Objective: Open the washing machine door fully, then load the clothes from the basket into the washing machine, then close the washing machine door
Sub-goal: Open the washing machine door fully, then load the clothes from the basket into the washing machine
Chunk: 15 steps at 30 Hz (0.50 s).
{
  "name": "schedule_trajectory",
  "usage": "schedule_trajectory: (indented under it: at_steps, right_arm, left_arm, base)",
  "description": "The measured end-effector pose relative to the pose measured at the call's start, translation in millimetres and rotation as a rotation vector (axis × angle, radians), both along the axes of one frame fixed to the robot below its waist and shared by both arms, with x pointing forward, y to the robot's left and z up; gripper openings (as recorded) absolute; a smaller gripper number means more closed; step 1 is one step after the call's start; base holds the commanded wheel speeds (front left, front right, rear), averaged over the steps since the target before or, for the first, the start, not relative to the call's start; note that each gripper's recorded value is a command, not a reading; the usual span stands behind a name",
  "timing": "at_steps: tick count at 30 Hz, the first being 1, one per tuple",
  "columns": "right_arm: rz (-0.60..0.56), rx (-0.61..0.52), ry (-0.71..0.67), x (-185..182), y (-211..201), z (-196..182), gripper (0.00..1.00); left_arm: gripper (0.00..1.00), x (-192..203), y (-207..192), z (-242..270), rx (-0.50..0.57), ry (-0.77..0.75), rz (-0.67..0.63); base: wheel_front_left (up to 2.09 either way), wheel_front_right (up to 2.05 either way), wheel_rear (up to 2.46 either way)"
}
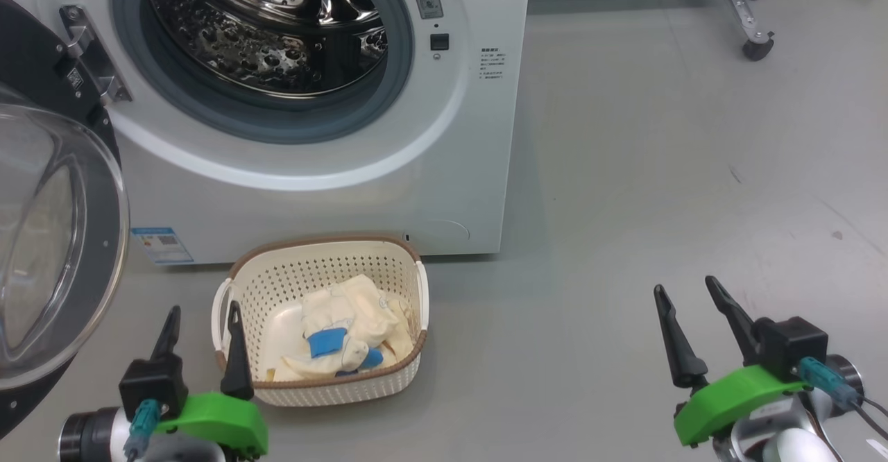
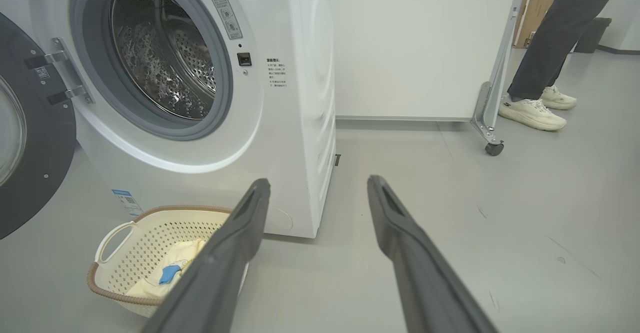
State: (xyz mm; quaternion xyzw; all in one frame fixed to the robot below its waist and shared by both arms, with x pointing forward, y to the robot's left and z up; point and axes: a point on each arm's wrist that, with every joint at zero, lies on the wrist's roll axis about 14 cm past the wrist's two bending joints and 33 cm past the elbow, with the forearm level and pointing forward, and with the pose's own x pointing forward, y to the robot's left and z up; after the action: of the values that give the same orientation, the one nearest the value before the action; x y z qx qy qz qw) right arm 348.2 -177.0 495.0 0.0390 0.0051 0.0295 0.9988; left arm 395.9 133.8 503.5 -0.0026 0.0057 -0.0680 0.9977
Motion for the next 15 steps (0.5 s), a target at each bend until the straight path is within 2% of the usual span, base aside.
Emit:
schedule_trajectory:
  at_steps: [15]
  right_arm:
    - [0.004, 0.000, -0.001, -0.8, 1.4, 0.3, 1.00]
  left_arm:
    - [1.00, 0.0, 4.7, 2.8, 0.011, -0.006, 0.014]
  base:
    - [0.02, -0.01, 0.00]
